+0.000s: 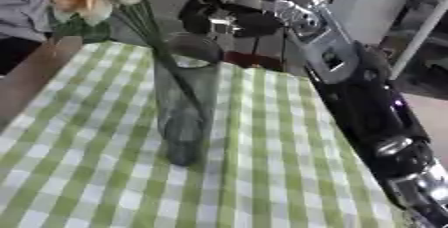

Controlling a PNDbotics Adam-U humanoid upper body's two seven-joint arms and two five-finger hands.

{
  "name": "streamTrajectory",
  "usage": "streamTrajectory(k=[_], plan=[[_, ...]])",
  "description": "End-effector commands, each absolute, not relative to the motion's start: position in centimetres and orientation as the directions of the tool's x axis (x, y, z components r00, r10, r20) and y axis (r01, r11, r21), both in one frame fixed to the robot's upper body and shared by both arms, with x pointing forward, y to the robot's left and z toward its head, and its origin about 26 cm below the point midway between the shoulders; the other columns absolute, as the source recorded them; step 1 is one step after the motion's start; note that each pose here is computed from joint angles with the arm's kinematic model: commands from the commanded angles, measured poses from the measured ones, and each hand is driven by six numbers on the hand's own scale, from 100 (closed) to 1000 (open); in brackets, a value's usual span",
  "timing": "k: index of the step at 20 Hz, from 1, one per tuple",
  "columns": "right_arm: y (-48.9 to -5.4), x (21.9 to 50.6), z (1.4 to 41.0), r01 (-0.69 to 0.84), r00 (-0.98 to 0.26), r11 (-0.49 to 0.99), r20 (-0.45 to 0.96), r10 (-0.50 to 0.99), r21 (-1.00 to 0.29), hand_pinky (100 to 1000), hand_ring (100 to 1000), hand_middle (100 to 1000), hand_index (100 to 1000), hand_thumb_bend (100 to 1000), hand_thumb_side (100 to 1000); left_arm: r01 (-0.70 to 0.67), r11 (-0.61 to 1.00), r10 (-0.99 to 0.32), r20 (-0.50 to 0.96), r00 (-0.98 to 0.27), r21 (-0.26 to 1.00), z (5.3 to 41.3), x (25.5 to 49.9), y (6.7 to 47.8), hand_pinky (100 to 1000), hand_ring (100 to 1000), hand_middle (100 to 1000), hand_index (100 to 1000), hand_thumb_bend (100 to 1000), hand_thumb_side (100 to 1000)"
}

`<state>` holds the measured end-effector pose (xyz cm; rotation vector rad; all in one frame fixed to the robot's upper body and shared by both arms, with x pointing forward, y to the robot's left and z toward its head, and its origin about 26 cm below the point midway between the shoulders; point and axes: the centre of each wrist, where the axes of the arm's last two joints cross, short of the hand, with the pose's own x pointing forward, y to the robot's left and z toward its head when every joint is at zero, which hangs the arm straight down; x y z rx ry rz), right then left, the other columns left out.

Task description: Arrange flowers into the vase.

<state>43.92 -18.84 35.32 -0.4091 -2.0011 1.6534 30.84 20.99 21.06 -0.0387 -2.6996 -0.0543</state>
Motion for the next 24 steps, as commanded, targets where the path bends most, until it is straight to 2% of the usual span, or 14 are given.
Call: streamTrajectory(k=[1, 14, 19, 24], plan=[[-19.3, 43.5, 36.9, -0.041, -0.824, 0.204, 0.149, 0.546, -0.978, 863, 887, 760, 830, 590, 1000, 0.034, 0.999, 0.019, 0.409, -0.912, 0.030, 21.6, 30.6, 21.0, 585, 880, 914, 917, 100, 844], [-20.0, 42.9, 37.7, 0.002, -0.822, 0.260, 0.146, 0.550, -0.966, 869, 891, 759, 835, 574, 1000, 0.032, 0.999, 0.017, 0.412, -0.911, 0.030, 21.5, 30.6, 21.0, 585, 879, 914, 917, 100, 842], [-20.9, 41.8, 38.7, 0.048, -0.820, 0.356, 0.166, 0.547, -0.933, 865, 885, 749, 841, 549, 1000, 0.029, 0.999, 0.015, 0.411, -0.911, 0.029, 21.5, 30.6, 21.1, 585, 879, 914, 917, 100, 840], [-22.5, 39.7, 40.0, 0.096, -0.829, 0.523, 0.223, 0.513, -0.847, 858, 878, 737, 845, 518, 1000, 0.027, 0.999, 0.013, 0.410, -0.912, 0.027, 21.5, 30.6, 21.1, 585, 880, 915, 918, 100, 839]])
